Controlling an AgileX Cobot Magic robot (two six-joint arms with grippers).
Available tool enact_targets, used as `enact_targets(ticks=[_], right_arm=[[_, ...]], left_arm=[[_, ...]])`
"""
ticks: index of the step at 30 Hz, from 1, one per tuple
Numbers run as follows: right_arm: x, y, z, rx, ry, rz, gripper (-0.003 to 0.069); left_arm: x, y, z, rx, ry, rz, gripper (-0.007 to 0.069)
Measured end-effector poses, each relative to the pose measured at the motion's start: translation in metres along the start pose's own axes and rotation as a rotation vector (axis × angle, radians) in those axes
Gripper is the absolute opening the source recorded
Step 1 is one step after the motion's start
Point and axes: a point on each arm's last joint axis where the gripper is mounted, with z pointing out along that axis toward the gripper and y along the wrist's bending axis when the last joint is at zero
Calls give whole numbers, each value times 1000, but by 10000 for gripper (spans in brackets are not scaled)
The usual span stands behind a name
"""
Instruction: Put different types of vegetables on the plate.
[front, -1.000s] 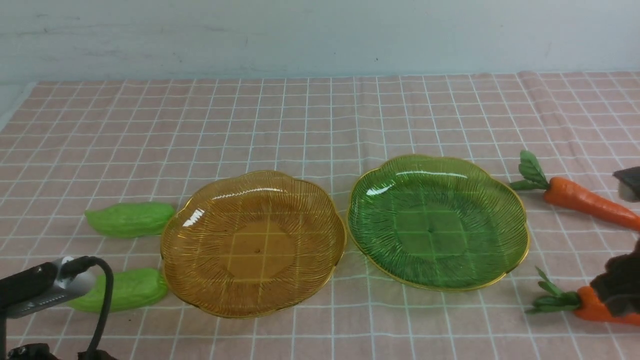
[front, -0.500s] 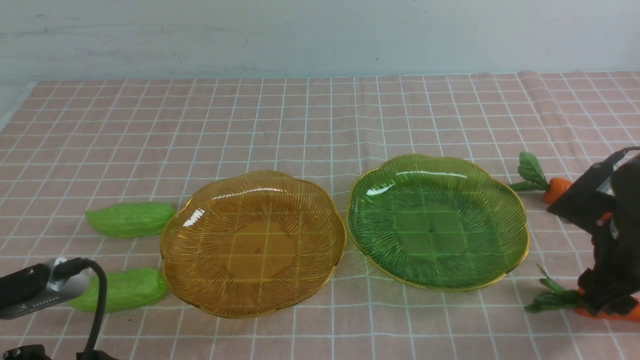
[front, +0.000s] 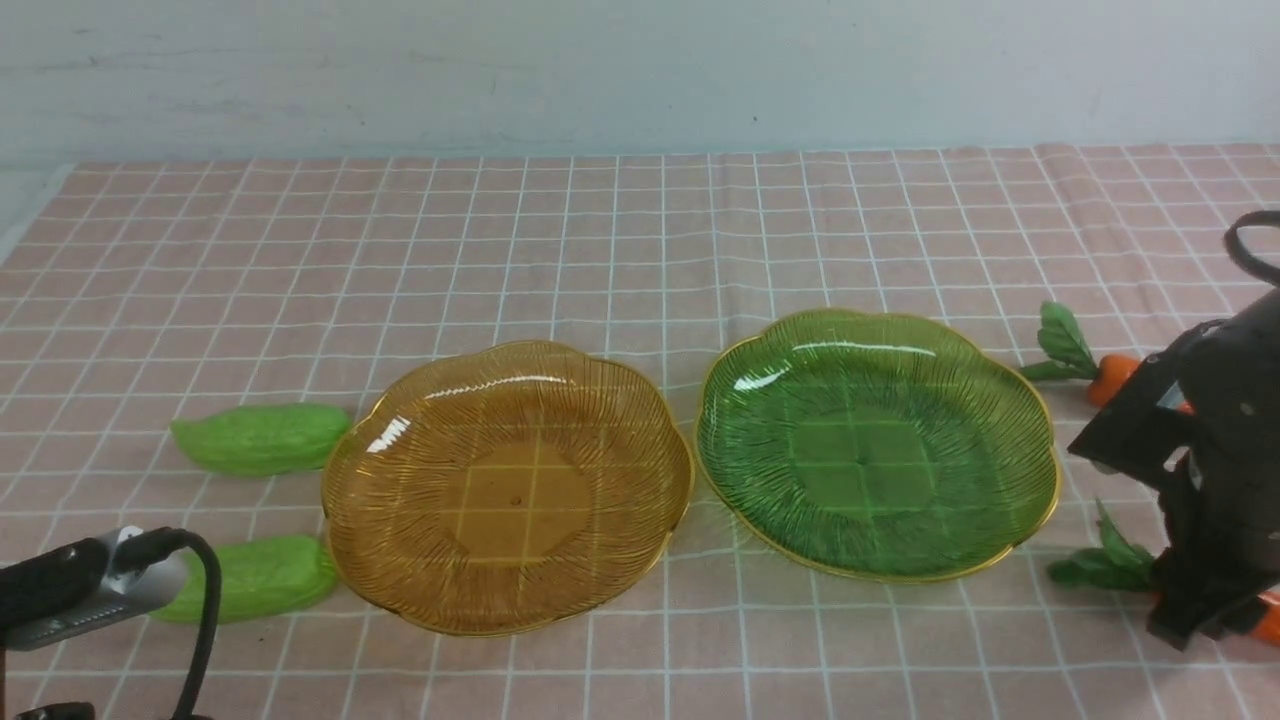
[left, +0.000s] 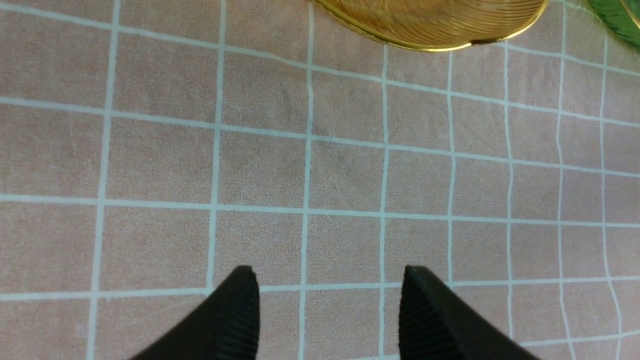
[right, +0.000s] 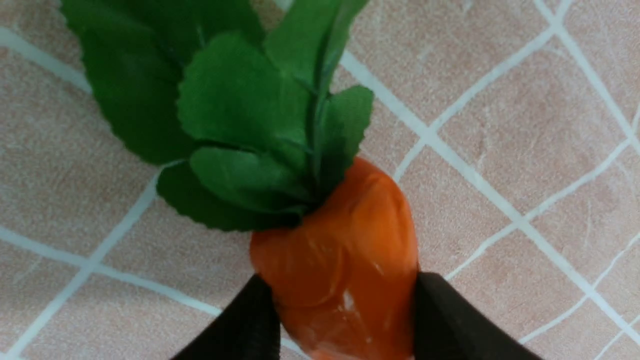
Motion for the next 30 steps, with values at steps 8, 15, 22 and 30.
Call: enact_targets(ticks=[8, 15, 22, 30], right_arm=[[-5, -20, -48, 8, -42, 71, 318], [-23, -41, -138, -87, -382, 271, 318], [-88, -21, -142, -385, -624, 391, 318], [-123, -13, -75, -435, -492, 405, 402]], left_arm=[[0, 0, 0, 0, 4, 0, 357], [0, 0, 0, 0, 4, 0, 357], [0, 0, 0, 1, 4, 1, 357], [0, 0, 0, 0, -3, 1, 357]])
